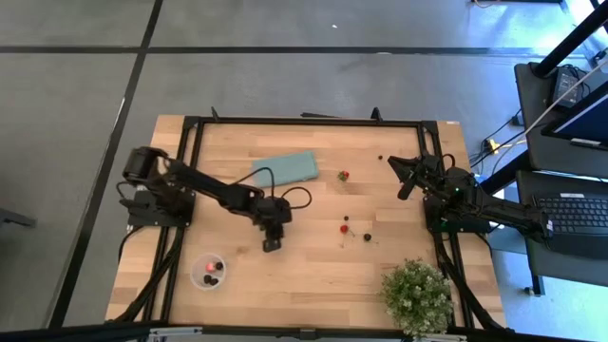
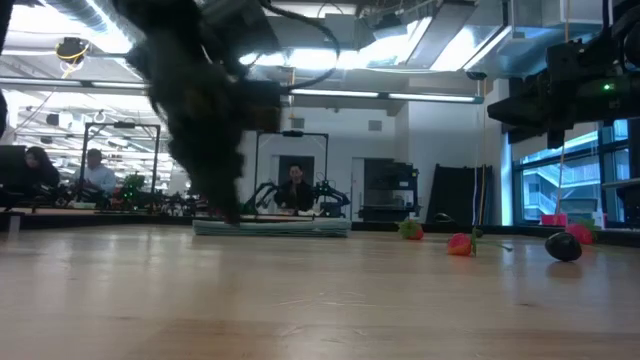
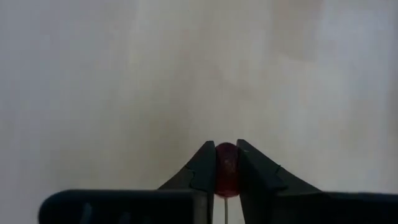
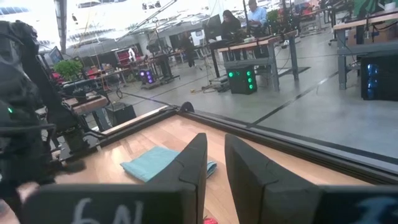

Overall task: Pick and placing Produce into tupperware
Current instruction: Put the red cherry into the transparent container

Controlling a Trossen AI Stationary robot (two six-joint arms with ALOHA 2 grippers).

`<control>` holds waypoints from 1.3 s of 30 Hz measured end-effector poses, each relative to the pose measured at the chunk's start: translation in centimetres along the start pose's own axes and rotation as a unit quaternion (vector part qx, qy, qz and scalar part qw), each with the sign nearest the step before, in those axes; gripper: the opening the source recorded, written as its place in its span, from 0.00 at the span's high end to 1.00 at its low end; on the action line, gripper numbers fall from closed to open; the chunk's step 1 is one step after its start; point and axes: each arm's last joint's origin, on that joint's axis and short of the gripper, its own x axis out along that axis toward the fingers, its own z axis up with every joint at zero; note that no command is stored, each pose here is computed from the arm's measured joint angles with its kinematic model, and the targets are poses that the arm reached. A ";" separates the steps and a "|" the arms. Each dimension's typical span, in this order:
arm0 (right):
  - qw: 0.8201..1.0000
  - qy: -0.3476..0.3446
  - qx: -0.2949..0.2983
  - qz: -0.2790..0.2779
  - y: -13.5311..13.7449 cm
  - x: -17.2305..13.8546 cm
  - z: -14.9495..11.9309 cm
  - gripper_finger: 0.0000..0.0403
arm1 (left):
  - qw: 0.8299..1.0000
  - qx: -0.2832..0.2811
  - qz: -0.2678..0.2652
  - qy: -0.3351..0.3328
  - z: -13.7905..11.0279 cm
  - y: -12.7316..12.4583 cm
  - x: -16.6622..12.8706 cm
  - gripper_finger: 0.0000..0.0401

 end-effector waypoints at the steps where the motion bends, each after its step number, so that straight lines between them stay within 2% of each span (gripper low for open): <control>1: 1.000 0.000 -0.001 0.000 0.0 0.0 0.0 0.85 | 1.000 -0.017 -0.015 0.013 -0.2 -0.2 -0.7 0.89; 7: 1.000 -0.005 0.015 0.001 0.0 0.0 0.1 0.85 | 0.984 -0.109 -0.097 0.100 -2.3 -2.6 -4.8 0.91; 12: 0.999 -0.011 0.030 0.003 0.1 0.0 0.2 0.85 | 0.952 -0.197 -0.165 0.169 -3.9 -4.8 -7.8 0.90; 17: 0.999 -0.015 0.049 0.005 0.1 0.0 0.3 0.85 | 0.918 -0.247 -0.212 0.227 -5.5 -6.9 -10.1 0.89; 21: 0.998 -0.013 0.069 0.004 0.1 0.0 0.3 0.85 | 0.909 -0.271 -0.178 0.261 -7.1 -7.6 -11.0 0.92; 24: 0.997 -0.013 0.071 0.004 0.1 0.0 0.3 0.85 | 0.912 -0.283 -0.100 0.279 -8.7 -7.3 -11.0 0.91; 28: 0.997 -0.014 0.071 0.005 0.1 0.0 0.3 0.85 | 0.911 -0.297 -0.002 0.285 -10.2 -6.8 -11.0 0.85; 35: 0.995 -0.013 0.095 0.005 0.1 0.0 0.3 0.85 | 0.922 -0.297 0.035 0.245 -10.4 -6.8 -10.9 0.76; 39: 0.995 -0.013 0.095 0.005 0.1 0.0 0.3 0.85 | 0.923 -0.298 0.038 0.240 -10.4 -6.8 -10.9 0.73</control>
